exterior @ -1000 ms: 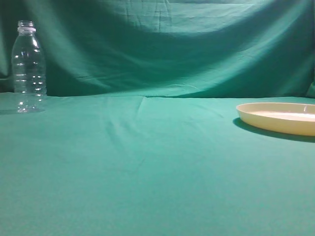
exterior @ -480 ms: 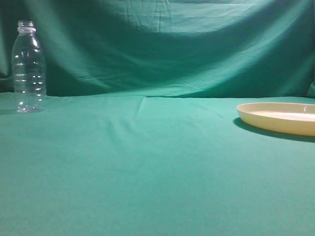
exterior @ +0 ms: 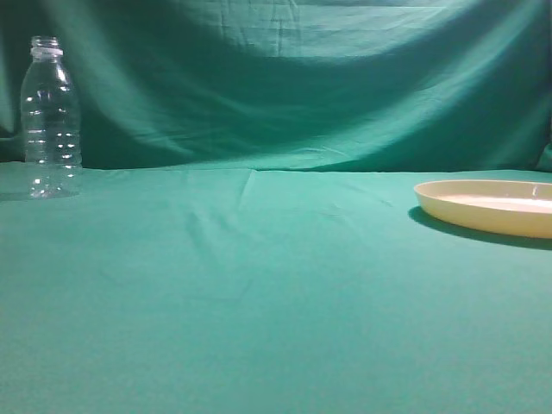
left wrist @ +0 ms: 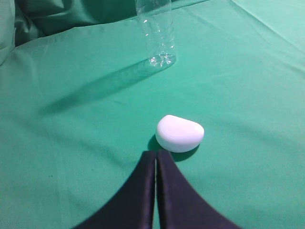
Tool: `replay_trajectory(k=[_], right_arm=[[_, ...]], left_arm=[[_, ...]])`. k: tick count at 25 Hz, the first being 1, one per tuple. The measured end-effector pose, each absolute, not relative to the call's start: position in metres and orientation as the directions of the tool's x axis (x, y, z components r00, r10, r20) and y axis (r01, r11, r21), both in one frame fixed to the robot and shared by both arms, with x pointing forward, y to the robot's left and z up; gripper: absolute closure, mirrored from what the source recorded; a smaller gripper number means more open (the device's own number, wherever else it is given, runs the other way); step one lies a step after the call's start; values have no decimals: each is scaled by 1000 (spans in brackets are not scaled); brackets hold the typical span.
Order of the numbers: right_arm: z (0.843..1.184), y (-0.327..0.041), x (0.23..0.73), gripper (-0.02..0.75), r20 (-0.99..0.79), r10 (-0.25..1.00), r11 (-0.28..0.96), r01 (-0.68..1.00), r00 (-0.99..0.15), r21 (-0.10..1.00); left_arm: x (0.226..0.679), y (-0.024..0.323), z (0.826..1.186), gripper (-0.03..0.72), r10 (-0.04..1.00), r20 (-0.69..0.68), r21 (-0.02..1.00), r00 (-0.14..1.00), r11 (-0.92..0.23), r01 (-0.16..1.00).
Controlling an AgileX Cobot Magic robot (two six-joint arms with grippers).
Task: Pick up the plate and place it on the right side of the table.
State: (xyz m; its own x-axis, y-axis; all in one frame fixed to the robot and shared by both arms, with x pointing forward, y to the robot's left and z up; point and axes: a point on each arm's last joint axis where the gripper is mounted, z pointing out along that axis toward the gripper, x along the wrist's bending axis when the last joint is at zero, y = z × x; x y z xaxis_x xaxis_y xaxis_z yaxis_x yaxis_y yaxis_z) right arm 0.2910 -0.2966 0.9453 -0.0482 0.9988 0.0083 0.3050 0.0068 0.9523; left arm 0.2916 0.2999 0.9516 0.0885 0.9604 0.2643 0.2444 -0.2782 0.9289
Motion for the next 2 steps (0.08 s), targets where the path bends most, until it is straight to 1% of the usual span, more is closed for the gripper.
replay_trajectory(k=[2], right_arm=[[945, -297, 291, 738, 10, 999, 5, 305, -48, 952]], left_arm=[[292, 300, 952, 688, 960, 264, 929, 88, -278, 244]])
